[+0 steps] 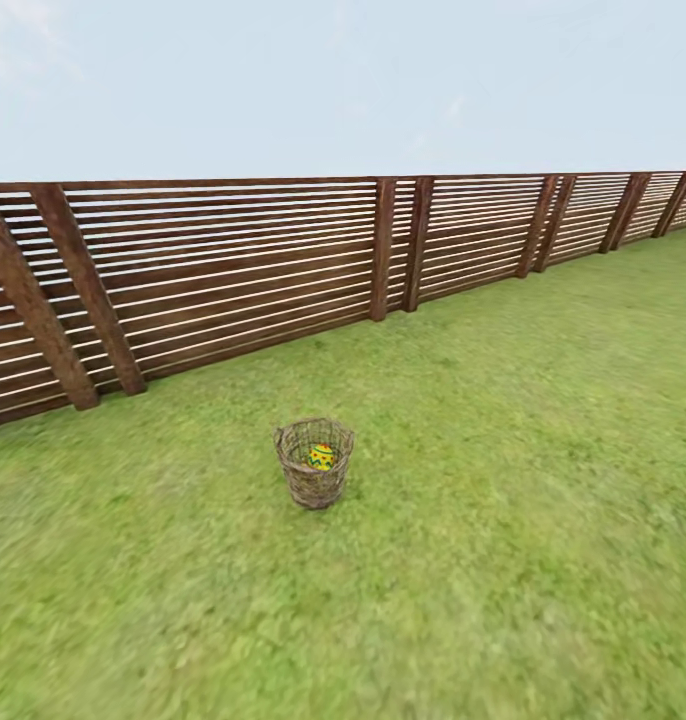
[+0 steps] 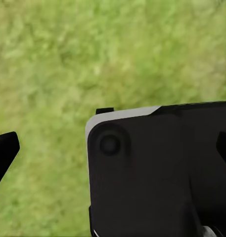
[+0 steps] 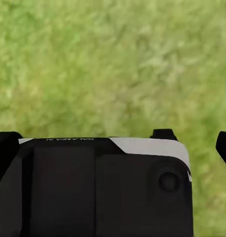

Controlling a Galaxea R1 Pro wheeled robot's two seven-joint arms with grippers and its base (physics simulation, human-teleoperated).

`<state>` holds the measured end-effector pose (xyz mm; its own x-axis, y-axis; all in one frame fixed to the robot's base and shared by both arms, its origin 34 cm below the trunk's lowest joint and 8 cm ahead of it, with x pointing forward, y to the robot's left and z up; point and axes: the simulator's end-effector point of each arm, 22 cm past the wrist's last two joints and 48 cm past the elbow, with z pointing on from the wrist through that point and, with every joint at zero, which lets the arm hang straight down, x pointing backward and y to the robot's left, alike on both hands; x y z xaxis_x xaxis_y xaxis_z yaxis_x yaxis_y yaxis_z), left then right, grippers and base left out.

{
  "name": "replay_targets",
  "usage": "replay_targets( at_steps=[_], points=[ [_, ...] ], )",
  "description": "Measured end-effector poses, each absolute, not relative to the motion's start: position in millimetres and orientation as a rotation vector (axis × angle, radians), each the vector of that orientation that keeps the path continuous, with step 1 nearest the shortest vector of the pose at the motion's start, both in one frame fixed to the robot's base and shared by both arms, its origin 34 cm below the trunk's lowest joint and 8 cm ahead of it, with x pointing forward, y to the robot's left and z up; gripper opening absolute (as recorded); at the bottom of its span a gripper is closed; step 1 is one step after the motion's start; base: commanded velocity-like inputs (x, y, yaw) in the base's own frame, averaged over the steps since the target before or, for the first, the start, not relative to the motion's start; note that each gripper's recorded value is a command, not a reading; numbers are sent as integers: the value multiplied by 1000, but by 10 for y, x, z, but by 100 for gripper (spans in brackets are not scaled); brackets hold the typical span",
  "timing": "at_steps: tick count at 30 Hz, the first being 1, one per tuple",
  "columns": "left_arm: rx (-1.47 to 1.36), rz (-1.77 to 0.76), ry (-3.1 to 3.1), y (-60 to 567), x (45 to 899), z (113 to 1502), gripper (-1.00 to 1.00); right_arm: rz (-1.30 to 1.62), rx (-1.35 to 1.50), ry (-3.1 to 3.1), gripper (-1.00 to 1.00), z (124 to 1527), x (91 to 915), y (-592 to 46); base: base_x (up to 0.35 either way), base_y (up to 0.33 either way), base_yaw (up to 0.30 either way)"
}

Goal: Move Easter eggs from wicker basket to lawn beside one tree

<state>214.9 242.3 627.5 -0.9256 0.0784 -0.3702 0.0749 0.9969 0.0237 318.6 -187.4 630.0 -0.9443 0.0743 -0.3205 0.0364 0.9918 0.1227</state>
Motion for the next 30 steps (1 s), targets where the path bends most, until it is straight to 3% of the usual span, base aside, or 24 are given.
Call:
replay_targets(
  at_steps=[30],
  points=[
    [110,12,2759,2421,2149,6275,100,163,83,2805,100,6299,3186,-1884,312,124,0]
  ],
)
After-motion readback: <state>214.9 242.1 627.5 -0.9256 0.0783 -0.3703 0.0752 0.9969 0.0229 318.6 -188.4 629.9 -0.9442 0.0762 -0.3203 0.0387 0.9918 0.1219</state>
